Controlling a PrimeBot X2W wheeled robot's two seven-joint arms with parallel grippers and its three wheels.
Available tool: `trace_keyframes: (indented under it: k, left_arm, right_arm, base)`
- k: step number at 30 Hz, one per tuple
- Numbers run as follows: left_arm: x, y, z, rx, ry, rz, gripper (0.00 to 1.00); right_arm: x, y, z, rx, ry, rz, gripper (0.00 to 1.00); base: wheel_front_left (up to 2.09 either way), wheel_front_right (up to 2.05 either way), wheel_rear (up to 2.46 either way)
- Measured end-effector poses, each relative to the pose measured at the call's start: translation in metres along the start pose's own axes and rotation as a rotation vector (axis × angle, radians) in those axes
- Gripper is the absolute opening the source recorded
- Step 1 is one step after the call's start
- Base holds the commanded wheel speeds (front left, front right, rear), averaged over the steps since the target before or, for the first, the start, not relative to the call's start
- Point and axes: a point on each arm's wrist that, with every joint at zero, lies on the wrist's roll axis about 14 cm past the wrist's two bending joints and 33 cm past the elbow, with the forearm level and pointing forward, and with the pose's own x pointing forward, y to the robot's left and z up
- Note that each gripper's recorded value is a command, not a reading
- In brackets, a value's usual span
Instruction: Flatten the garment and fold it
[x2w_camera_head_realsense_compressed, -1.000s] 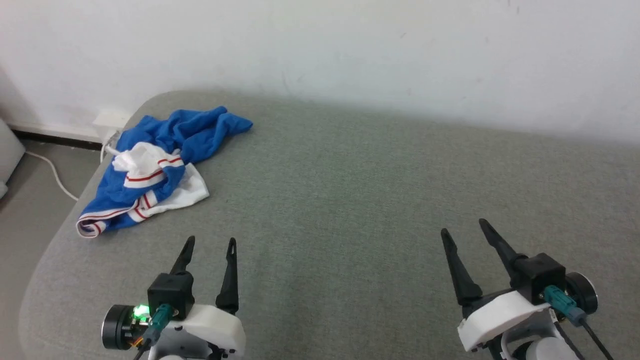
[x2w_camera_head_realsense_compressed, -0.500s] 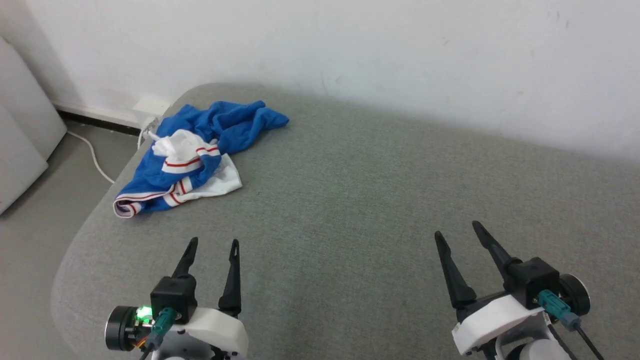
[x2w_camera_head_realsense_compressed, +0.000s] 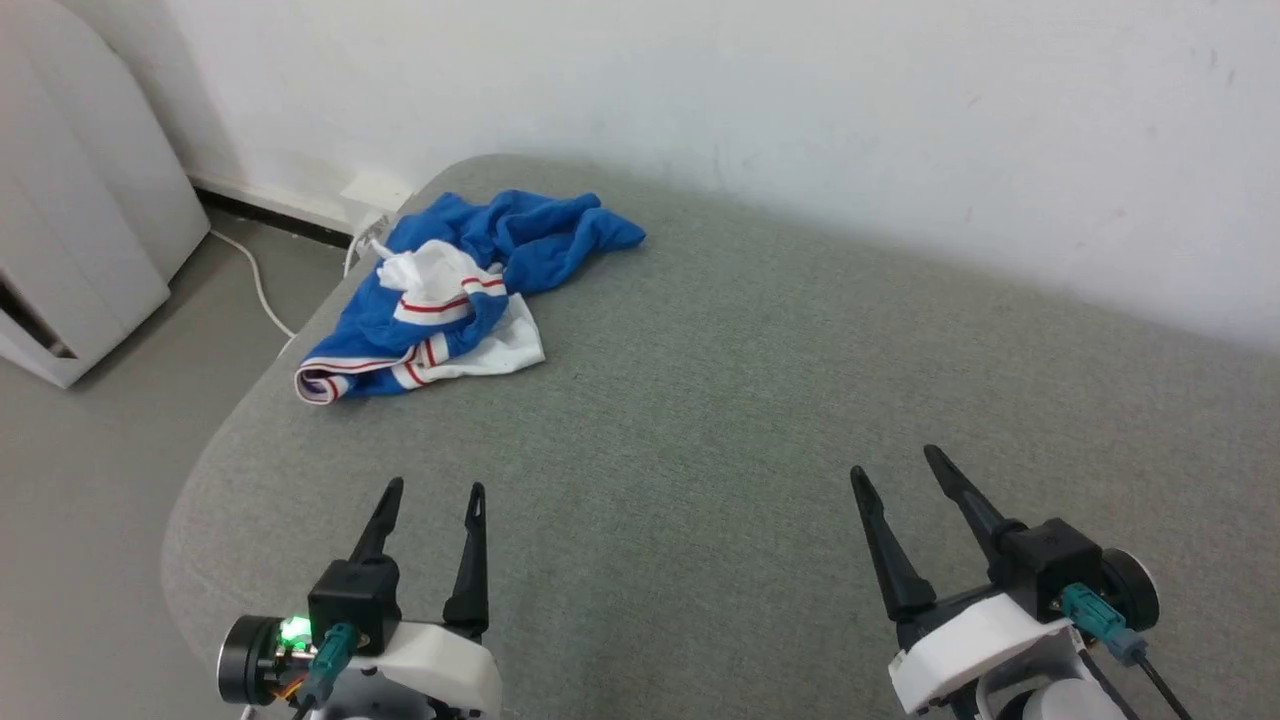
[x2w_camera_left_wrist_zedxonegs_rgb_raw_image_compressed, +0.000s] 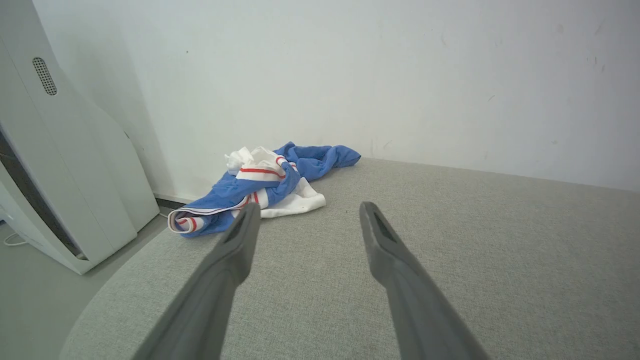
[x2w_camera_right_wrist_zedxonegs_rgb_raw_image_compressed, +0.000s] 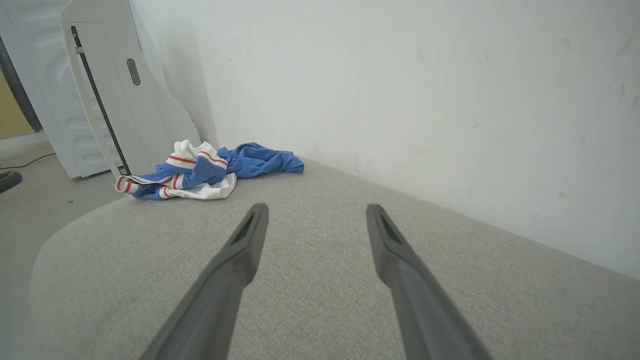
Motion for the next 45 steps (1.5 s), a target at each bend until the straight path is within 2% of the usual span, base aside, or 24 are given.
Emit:
trace_keyframes:
  k: [26, 38, 45]
  left_arm:
    - [-0.024, 0.027, -0.002, 0.001, -0.021, 0.090, 1.00]
    - [-0.013, 0.018, 0.001, 0.009, -0.024, 0.046, 1.00]
    - [0.016, 0.019, 0.005, 0.062, -0.023, -0.002, 1.00]
  right_arm:
    - [0.015, 0.032, -0.013, 0.032, 0.010, 0.103, 1.00]
    - [0.013, 0.021, -0.018, 0.036, 0.018, 0.074, 1.00]
    - [0.018, 0.019, -0.021, 0.035, 0.012, 0.087, 1.00]
  base:
    - [0.00, 0.00, 0.00]
    - [0.00, 0.00, 0.00]
    - [0.00, 0.00, 0.00]
